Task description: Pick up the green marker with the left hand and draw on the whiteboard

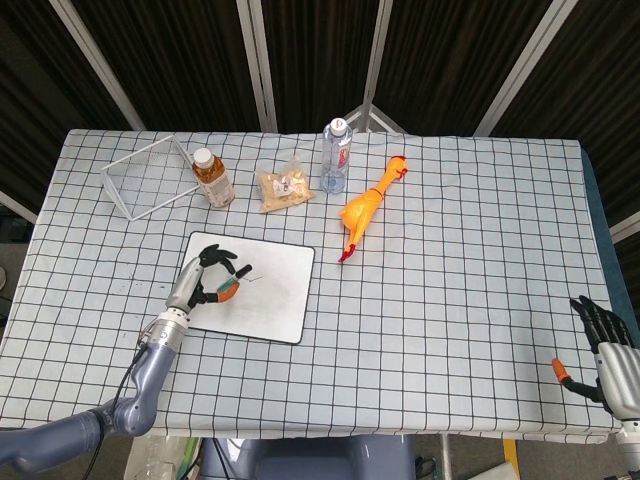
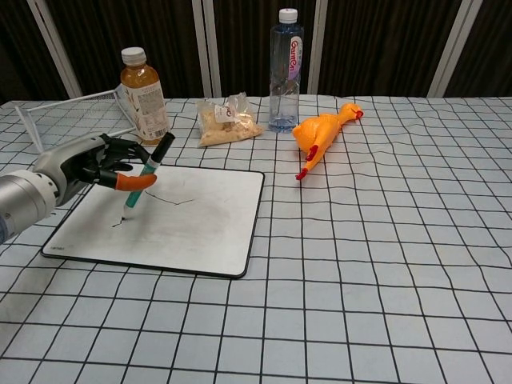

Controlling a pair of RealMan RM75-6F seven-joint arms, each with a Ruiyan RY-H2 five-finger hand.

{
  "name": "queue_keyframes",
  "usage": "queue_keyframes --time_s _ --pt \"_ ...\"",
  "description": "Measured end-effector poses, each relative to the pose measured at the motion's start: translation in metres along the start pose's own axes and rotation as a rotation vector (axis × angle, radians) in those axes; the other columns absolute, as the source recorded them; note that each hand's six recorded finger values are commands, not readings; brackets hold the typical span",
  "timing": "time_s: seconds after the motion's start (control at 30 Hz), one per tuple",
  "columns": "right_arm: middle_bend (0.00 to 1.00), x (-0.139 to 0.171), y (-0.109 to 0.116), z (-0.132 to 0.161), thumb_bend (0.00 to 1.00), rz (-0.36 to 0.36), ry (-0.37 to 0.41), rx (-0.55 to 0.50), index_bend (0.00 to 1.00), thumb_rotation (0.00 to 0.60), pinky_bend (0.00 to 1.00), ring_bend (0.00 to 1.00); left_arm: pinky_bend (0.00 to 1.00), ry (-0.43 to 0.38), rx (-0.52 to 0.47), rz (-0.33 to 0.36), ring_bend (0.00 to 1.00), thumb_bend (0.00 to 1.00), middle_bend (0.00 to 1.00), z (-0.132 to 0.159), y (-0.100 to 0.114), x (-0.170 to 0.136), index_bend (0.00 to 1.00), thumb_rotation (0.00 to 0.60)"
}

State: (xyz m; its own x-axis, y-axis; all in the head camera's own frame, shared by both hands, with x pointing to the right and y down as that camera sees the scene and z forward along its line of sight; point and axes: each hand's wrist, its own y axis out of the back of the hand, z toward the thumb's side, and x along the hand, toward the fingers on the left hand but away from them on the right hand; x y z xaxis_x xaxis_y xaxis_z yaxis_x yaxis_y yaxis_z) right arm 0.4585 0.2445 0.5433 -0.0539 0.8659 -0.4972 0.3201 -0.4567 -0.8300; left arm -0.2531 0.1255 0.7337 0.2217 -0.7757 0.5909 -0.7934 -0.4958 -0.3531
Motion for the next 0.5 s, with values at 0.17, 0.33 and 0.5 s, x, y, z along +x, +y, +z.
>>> queue_keyframes --time_s 0.17,0.33,0.5 --pt "0.00 0.000 0.000 0.000 0.35 0.003 0.001 -0.004 0.00 0.600 0.00 0.00 0.09 -0.013 -0.002 -0.005 0.07 0.53 0.27 0.006 -0.008 0.011 0.77 0.600" --pt "0.00 0.000 -0.001 0.000 0.35 0.007 0.001 -0.007 0.00 0.600 0.00 0.00 0.09 -0.023 -0.004 -0.013 0.07 0.53 0.27 0.012 -0.016 0.020 0.77 0.600" --pt "0.00 -0.001 0.000 -0.001 0.35 0.010 -0.002 -0.014 0.00 0.600 0.00 0.00 0.09 -0.028 -0.004 -0.016 0.07 0.53 0.27 0.017 -0.026 0.034 0.77 0.600"
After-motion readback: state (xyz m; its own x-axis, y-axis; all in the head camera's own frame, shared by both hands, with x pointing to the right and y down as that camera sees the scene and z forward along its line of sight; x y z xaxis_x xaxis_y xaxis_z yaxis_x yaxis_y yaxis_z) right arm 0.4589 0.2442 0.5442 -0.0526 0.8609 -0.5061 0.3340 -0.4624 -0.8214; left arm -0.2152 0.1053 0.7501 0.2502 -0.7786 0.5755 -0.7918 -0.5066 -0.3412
